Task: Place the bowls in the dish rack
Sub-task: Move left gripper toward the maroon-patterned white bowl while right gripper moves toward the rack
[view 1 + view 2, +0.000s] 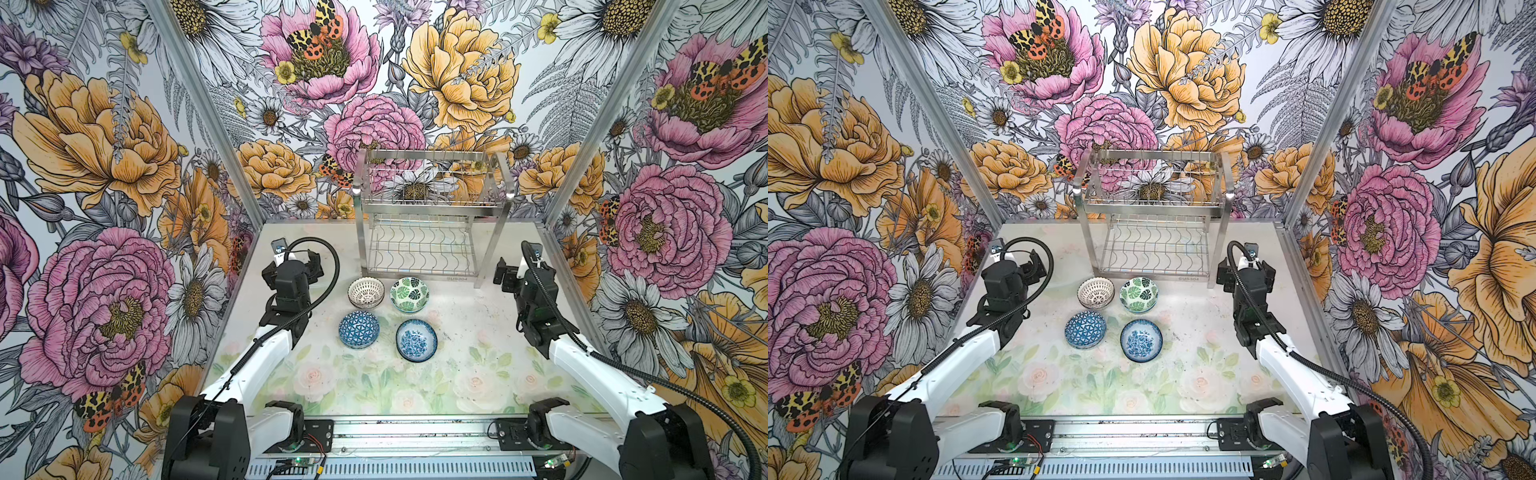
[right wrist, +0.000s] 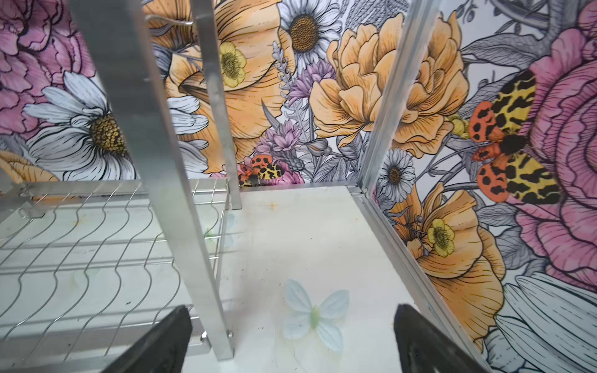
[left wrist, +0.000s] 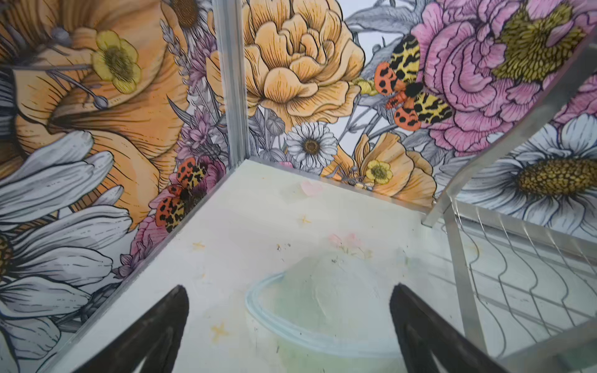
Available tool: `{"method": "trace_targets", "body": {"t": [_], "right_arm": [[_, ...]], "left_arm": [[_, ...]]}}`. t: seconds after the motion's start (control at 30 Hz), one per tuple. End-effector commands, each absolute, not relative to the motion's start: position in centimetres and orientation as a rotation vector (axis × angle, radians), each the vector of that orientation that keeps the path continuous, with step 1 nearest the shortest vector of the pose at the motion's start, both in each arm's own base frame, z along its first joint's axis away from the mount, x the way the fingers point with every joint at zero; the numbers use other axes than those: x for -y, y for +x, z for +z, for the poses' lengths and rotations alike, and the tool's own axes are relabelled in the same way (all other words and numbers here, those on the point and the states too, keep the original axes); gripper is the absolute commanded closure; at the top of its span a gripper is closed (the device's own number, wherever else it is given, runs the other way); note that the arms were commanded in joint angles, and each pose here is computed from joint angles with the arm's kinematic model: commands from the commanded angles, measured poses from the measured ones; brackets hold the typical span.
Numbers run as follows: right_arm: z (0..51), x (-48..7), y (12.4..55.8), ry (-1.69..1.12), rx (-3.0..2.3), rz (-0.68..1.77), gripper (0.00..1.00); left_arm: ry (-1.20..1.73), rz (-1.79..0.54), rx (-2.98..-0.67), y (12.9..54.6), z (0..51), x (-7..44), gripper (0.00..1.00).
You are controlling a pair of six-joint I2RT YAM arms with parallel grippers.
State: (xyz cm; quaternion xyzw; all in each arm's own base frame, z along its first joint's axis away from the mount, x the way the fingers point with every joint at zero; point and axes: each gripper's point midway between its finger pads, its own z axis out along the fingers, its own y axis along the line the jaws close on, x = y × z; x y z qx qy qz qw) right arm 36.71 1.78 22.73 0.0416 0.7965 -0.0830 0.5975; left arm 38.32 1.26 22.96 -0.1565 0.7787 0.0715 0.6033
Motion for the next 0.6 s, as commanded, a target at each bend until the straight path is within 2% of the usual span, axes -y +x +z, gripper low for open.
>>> {"method": "trace_targets", "body": {"t": [0.0, 0.2, 0.33, 0.57], "right_arm": [[22.6, -2.8, 35.6, 0.032, -1.949, -0.221, 0.0], [24.5, -5.1, 35.8, -0.029, -1.959, -0.162, 0.0], [24.3, -6.2, 36.1, -0.062, -1.974, -0.144, 0.0], [23.2, -7.6, 36.5, -0.104, -2.004, -0.135, 0.0]], "left_arm": [[-0.309, 0.076, -1.995, 38.0, 19.5, 1.1, 0.01], [-0.221, -0.115, -2.133, 38.9, 17.3, 5.0, 0.01], [-0.184, -0.153, -2.206, 39.3, 15.7, 6.3, 0.02], [-0.084, -0.258, -2.295, 39.3, 14.1, 9.7, 0.11]]}}
